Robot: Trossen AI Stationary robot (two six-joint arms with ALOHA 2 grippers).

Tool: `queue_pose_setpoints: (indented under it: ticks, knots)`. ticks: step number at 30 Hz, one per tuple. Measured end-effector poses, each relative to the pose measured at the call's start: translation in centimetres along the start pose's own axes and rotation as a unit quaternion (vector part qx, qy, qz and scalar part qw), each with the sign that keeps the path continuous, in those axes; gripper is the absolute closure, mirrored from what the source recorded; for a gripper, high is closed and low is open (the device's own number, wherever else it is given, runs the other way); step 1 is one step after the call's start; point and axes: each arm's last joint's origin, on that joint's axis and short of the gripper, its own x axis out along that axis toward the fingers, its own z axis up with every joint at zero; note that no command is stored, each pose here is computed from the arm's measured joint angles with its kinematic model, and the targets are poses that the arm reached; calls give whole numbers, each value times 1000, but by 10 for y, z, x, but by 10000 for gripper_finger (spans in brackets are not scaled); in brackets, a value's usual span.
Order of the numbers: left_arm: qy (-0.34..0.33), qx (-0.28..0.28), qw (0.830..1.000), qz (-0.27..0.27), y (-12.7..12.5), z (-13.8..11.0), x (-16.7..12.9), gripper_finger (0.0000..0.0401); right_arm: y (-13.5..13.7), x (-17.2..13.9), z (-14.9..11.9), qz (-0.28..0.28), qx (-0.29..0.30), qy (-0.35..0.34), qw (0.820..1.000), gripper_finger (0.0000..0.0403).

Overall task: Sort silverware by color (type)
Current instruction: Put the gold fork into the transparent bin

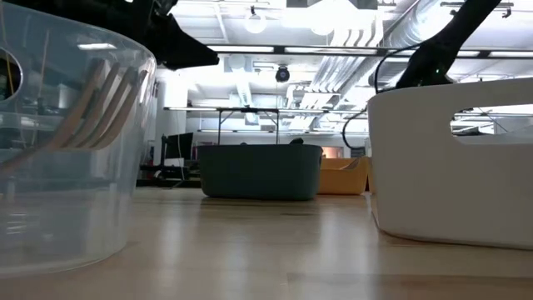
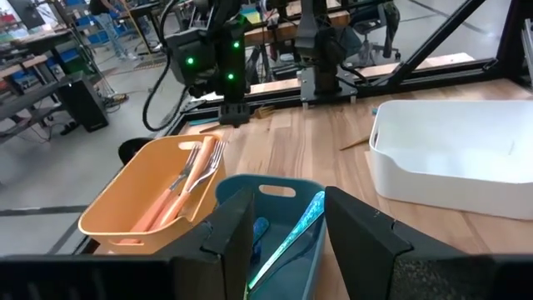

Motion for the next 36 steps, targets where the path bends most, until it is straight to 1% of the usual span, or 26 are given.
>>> queue_pose_setpoints:
  ticks: [2, 7, 12, 18, 22, 30, 36]
  knots:
    - [0, -8, 1000, 0, 0, 0, 0, 263, -1, 3, -1, 1, -7, 20, 1000, 194]
    - [0, -9, 1000, 0, 0, 0, 0, 265, -5, 3, -7, -17, -20, 55, 998, 194]
    - [0, -9, 1000, 0, 0, 0, 0, 265, -10, 2, -14, -41, -18, 90, 995, 194]
    - [0, -12, 1000, 0, 0, 0, 0, 265, -10, 2, -15, -31, -12, 102, 994, 195]
    - [0, -35, 999, 0, 0, 0, 0, 265, -10, 2, -15, -29, -10, 106, 994, 213]
    - [0, -39, 999, 0, 0, 0, 0, 265, -18, 5, -12, -37, 5, 113, 993, 270]
    - [0, -39, 999, -1, 0, 0, 0, 265, -18, 7, -13, -35, -1, 112, 993, 279]
